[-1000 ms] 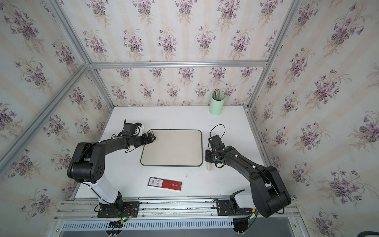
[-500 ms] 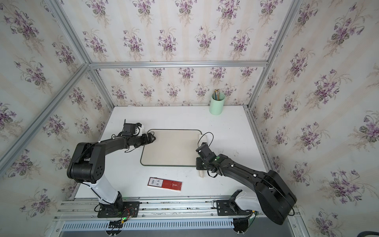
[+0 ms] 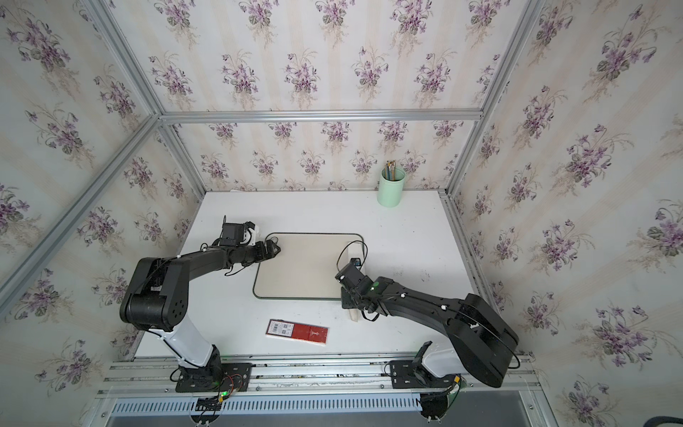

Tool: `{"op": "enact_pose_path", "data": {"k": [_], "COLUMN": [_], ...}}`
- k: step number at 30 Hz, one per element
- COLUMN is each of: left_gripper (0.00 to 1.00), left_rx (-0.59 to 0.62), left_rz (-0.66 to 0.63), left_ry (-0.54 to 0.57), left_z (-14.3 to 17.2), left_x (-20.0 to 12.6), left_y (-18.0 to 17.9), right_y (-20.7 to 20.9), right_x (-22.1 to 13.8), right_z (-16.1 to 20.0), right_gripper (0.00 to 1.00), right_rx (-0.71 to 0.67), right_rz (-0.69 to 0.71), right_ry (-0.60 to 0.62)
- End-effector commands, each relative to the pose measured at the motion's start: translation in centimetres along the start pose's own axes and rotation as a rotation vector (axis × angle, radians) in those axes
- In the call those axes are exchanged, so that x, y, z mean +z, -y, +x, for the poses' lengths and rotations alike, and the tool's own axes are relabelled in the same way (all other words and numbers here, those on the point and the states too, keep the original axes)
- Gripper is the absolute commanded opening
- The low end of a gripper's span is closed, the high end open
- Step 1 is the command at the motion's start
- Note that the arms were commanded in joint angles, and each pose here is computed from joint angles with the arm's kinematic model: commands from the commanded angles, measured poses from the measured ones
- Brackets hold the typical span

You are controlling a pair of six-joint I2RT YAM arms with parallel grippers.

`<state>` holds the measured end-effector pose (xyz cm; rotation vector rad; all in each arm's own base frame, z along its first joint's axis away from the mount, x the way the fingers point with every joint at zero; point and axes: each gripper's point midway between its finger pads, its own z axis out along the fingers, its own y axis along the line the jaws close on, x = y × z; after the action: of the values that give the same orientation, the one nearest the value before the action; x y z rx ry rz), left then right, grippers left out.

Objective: Align the knife with the edge of the cutting board
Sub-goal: Place the knife at the edge of the cutting board.

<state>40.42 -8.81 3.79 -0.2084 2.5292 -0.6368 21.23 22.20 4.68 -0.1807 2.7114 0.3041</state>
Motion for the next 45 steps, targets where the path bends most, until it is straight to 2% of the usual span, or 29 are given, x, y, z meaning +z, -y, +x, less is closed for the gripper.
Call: {"op": "enact_pose_path", "data": {"k": [1, 27, 45], "left_gripper": [0.99, 1.00, 0.99], "left_rx": [-0.032, -0.033, -0.029], "left_rz": [0.004, -0.004, 0.004], "left_ry": [-0.052, -0.044, -0.057], "left_z": [1.3, 1.5, 1.6], "left_x": [-0.1, -0.3, -0.1], "left_y": [0.0, -0.2, 0.0], "right_y": [0.7, -0.5, -0.4], "right_x": [-0.1, 1.4, 2.0], "right_z": [-0.1, 2.9, 2.9], "right_gripper": [0.04, 0.08, 0.10], "right_rx": [0.026, 0.016, -0.009], "right_rz": [0.050, 0.183, 0.239], "right_ry": [0.019, -0.039, -0.055]}}
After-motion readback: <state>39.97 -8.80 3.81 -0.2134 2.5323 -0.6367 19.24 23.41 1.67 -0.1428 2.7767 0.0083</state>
